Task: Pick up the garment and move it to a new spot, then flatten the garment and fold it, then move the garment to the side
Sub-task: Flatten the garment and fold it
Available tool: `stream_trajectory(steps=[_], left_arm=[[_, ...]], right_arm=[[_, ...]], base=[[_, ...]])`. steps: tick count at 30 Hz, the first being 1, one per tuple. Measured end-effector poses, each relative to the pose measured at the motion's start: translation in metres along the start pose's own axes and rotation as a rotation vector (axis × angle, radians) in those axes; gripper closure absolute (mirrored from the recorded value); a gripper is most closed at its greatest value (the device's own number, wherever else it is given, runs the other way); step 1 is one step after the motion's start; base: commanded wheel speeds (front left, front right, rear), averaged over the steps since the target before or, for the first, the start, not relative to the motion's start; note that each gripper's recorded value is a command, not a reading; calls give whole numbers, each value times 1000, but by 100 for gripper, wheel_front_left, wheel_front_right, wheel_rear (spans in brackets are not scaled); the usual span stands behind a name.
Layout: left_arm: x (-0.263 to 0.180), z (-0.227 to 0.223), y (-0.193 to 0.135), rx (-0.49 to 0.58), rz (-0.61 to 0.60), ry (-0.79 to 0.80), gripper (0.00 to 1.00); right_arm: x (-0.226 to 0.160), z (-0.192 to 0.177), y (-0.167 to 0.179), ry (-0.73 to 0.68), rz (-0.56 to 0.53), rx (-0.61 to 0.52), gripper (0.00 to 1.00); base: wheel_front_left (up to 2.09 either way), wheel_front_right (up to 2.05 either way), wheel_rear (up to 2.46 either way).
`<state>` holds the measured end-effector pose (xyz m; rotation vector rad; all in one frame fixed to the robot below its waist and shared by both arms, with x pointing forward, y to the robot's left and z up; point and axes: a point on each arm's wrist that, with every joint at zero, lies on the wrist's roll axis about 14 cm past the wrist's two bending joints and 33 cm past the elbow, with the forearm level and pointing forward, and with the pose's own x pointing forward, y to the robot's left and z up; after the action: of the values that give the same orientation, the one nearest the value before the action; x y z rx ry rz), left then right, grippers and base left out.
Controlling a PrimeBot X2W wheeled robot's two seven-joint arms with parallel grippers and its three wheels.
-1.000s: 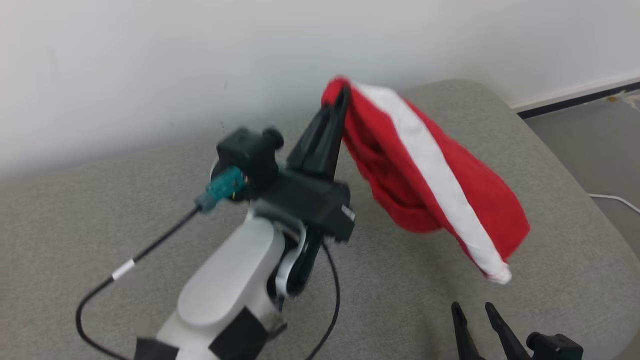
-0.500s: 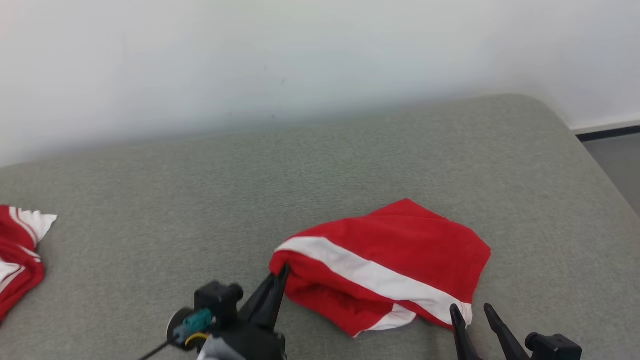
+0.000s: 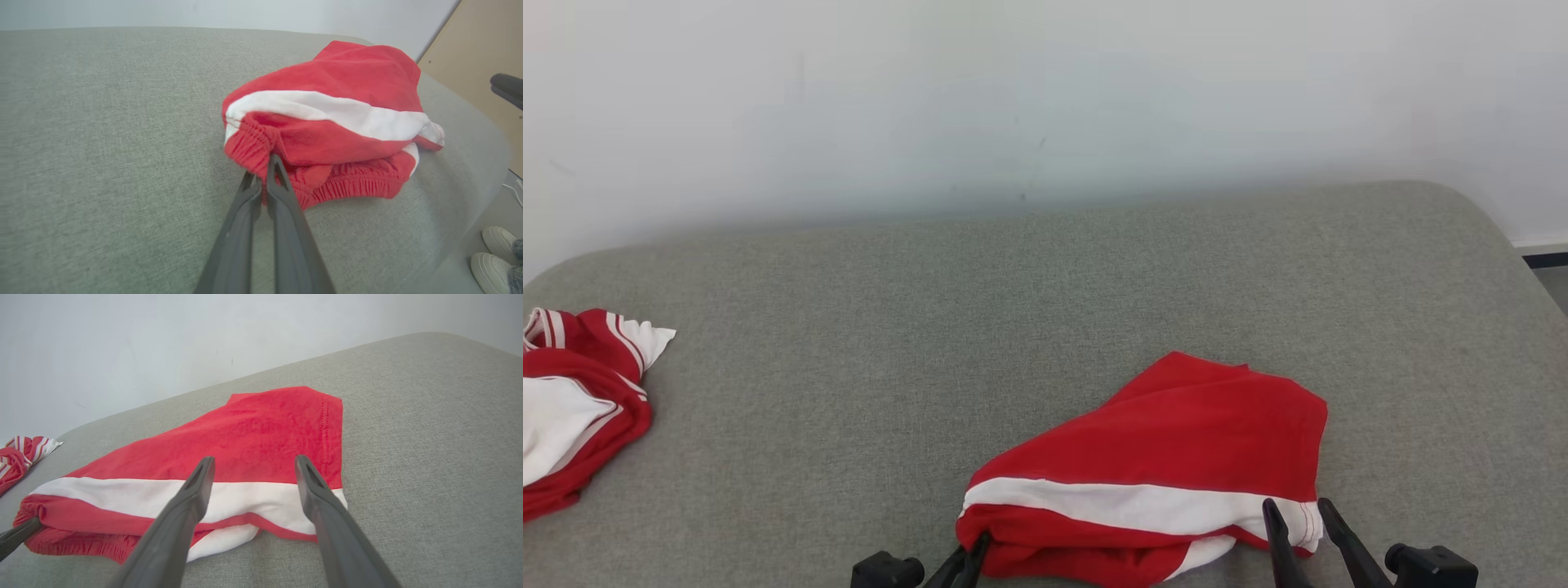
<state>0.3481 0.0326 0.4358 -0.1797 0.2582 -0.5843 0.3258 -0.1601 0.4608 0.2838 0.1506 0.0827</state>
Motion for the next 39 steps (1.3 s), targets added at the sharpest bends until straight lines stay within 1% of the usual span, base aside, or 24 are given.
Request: stream_trajectory(steps=[5,10,13,15,19,25,30,31,32,34,35,37,39], left_arm=[[-2,-1,12,16,81,-7,100],[2,16,33,119,163,-43,100],[15,42,36,183,157,-97,100],[26,59,32,210,133,-131,100],[54,101,5,274,29,-218,100],[90,180,-64,364,-163,-396,100],[95,246,-119,411,-291,-572,100],[91,266,-140,423,-340,-642,100],[87,275,-150,417,-367,-677,100],[82,280,-162,404,-409,-710,100],[83,275,-164,393,-425,-700,100],[88,246,-157,360,-427,-631,100],[92,210,-142,320,-404,-536,100]], right_arm=[[-1,2,-2,-5,-7,0,0],[-3,4,-4,-15,-15,2,0],[-3,6,-5,-25,-19,3,0],[-4,7,-7,-28,-24,8,0],[-8,8,-11,-39,-38,11,0],[-13,10,-20,-54,-74,19,0],[-20,10,-29,-63,-108,28,0],[-23,10,-34,-67,-126,31,0],[-24,9,-36,-68,-133,32,0],[-25,8,-39,-65,-145,33,0],[-25,8,-41,-67,-151,33,0],[-23,6,-42,-59,-154,39,0],[-20,4,-40,-52,-146,40,0]], base=[[0,0,0],[0,0,0],[0,0,0],[0,0,0],[0,0,0],[0,0,0],[0,0,0],[0,0,0],[0,0,0],[0,0,0],[0,0,0],[0,0,0],[0,0,0]])
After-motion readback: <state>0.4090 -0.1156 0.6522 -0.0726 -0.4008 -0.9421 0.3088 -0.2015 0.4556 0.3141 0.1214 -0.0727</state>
